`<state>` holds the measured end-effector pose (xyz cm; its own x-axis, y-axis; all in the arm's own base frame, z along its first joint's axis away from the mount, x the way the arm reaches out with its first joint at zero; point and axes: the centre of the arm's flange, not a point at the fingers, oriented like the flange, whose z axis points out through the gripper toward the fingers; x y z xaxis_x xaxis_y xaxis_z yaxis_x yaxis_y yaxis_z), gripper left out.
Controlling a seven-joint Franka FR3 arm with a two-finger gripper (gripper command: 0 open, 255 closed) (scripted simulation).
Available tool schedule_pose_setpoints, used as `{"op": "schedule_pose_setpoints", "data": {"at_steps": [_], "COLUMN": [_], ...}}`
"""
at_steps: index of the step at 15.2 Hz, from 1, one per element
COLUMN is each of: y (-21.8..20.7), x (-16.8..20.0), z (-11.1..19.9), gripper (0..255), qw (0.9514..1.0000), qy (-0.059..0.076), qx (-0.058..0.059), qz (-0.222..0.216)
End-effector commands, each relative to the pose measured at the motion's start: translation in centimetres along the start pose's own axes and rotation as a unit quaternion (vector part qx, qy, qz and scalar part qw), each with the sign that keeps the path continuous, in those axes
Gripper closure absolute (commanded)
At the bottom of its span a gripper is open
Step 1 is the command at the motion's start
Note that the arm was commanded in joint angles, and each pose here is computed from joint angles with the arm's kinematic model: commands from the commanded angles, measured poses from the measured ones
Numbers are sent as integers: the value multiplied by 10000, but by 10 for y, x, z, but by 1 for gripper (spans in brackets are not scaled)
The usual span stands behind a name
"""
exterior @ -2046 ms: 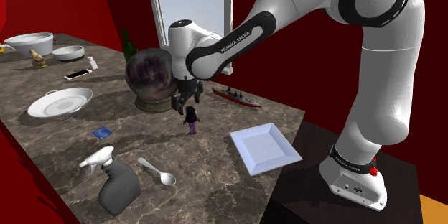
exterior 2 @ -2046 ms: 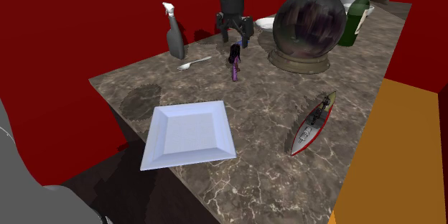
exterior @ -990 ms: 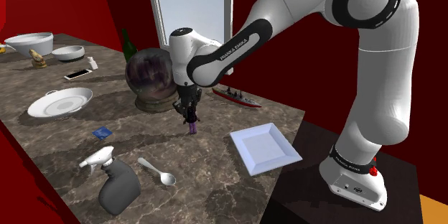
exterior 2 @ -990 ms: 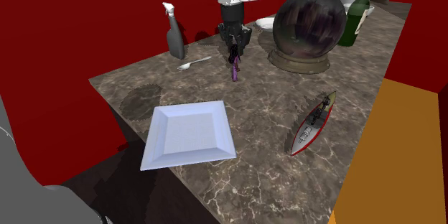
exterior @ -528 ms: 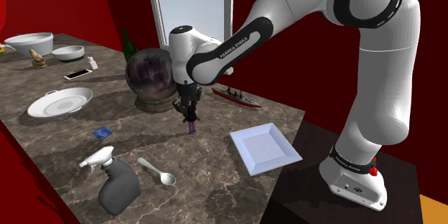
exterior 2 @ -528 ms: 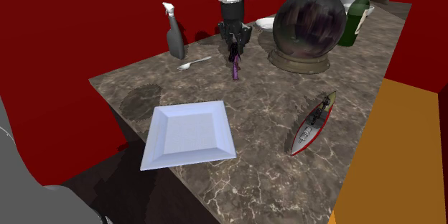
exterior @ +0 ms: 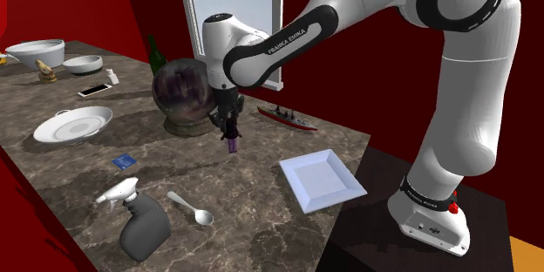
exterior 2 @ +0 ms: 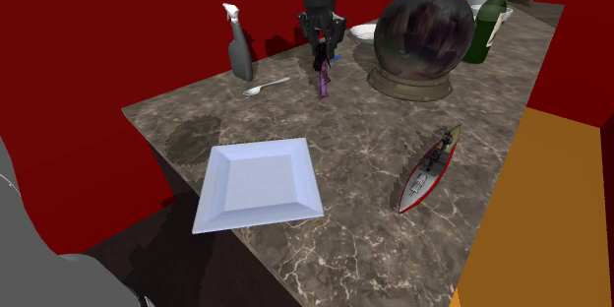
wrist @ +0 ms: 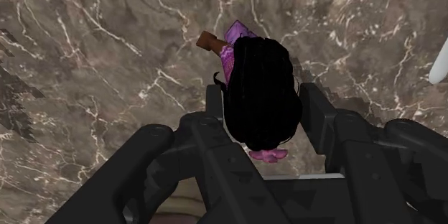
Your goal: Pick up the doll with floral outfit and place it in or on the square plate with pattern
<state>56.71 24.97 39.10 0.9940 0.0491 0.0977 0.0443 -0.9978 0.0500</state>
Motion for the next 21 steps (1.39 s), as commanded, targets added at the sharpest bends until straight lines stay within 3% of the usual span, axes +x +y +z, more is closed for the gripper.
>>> {"op": "schedule_pose_setpoints", "data": {"at_steps": [1,8,21], "y": [0,2,61], "x": [2,5,-151], "z": [-10,-43,-82], "gripper": [255,255,255], "qw": [10000,10000,10000], "qy": [0,0,0], "qx": [0,0,0], "qz": [0,0,0]}}
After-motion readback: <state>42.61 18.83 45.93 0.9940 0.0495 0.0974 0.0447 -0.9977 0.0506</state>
